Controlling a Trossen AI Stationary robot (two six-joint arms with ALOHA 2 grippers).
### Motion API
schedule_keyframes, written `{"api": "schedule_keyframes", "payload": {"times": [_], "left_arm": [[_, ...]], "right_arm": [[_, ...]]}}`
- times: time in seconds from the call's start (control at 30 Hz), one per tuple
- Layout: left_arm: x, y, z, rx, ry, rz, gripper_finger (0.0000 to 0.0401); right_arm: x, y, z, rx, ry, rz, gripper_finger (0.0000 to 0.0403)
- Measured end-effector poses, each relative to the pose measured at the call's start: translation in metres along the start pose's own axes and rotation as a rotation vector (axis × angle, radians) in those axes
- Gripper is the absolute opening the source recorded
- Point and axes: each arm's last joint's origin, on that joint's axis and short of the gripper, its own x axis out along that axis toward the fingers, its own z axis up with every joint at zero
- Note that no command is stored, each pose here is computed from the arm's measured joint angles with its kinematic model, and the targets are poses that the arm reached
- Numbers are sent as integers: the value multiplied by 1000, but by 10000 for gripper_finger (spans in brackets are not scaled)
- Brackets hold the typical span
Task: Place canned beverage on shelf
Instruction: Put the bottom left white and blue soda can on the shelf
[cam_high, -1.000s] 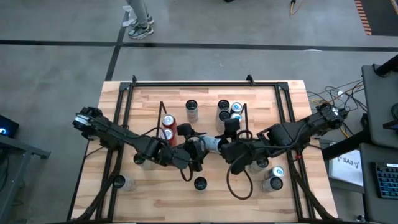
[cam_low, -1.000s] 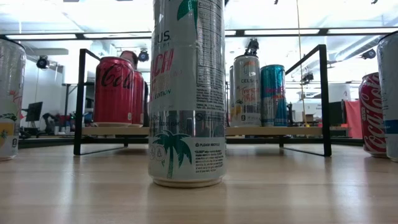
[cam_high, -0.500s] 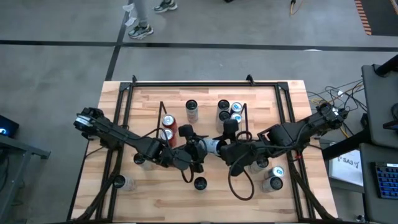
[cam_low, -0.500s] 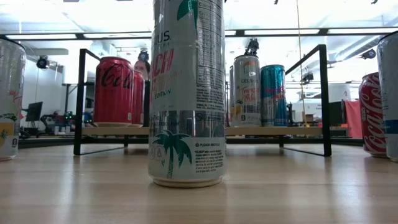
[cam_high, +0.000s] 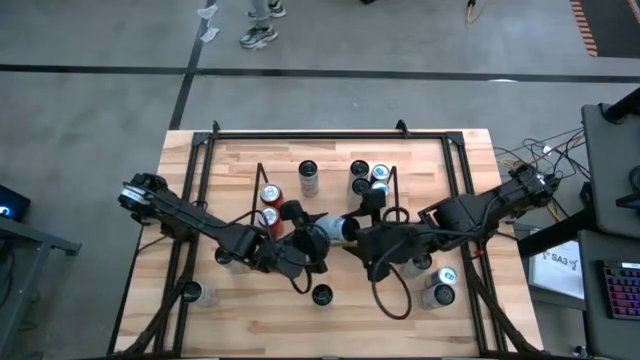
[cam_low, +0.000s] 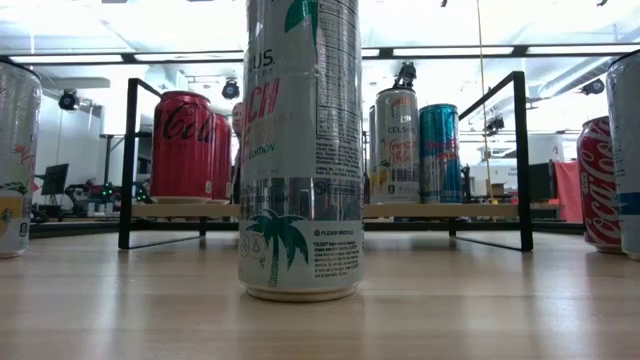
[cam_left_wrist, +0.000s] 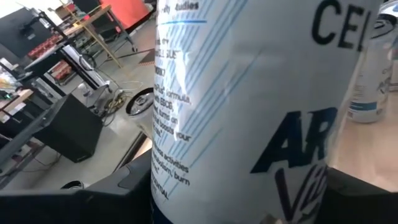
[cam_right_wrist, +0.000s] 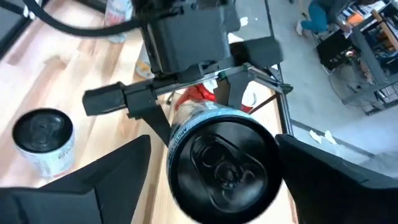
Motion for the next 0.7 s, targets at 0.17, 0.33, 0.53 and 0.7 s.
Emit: {"api": "schedule_keyframes", "payload": {"times": [0.17,0.33,0.53,0.7], "left_arm": [[-5,2,-2,-39,-27,3,229],[-15,9,-8,-106,-102,-12,229],[-27,11,-13,-180,-247,-26,229],[-29,12,-14,-231,-330,-19,229]], "right_arm": [[-16,-10,3,52,-41,-1,324],[-36,-21,2,140,-86,-31,324],[-45,-17,-9,196,-132,-111,324],[-22,1,-18,205,-214,-108,324]]}}
